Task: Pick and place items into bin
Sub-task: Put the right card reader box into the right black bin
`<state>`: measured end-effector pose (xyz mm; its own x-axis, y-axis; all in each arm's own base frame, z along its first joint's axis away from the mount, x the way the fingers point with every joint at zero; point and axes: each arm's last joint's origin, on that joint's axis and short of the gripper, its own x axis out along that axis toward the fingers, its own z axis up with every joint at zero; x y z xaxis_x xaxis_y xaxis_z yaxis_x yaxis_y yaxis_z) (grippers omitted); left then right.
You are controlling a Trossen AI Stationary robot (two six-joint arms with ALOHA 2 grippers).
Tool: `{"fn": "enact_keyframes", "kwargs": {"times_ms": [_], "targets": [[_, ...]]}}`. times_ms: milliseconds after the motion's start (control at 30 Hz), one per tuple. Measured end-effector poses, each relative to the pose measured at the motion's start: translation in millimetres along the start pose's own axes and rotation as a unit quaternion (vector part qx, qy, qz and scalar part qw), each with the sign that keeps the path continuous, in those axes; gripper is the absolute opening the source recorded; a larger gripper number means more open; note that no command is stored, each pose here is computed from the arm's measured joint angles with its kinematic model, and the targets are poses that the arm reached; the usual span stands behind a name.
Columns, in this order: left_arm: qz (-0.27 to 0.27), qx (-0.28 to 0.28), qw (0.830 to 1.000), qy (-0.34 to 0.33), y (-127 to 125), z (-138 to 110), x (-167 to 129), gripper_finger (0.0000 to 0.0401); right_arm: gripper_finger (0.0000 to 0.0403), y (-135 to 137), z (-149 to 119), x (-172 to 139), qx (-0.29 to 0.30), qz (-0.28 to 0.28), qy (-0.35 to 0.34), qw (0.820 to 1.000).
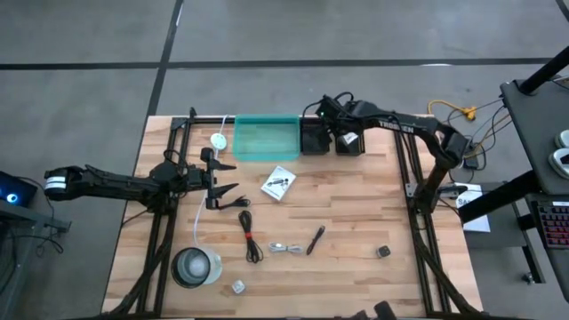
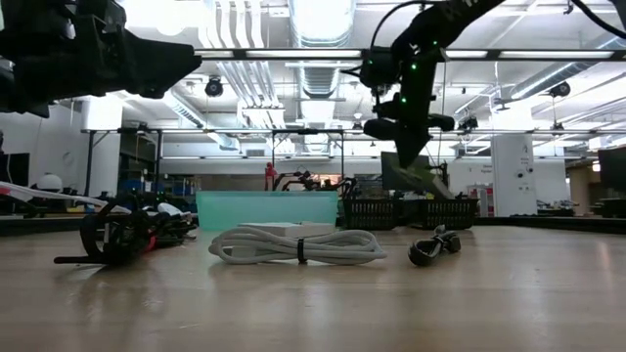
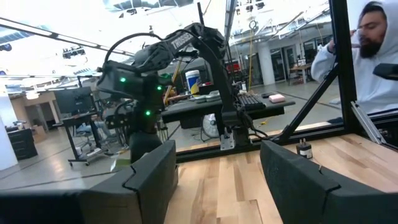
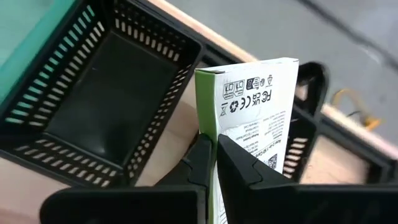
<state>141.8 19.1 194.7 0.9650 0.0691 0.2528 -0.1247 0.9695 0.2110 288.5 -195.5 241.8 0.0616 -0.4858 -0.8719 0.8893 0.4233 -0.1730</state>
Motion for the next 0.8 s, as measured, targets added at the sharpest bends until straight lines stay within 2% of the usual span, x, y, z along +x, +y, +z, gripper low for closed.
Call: {"fn": "enact_keyframes", "kwargs": {"times_ms": [200,400,633,800], "targets": [[0.0,0.0,1.0,0.0,0,0,0,0.0219,0.0009,-15,6,7,0.048,0.017,0.021,0.999],[0.0,0.0,1.0,0.0,0,0,0,0.0219,0.0009,-33,16,11,0.095,0.065,0.049,0.992],[0.0,0.0,1.0,0.0,0,0,0,0.0219,0.0009,-49,21,1,0.129,0.052,0.091,0.986],[0.0,0.012,1.0,0.0,0,0,0,0.0219,0.0009,-50,25,-5,0.143,0.056,0.091,0.984]]}}
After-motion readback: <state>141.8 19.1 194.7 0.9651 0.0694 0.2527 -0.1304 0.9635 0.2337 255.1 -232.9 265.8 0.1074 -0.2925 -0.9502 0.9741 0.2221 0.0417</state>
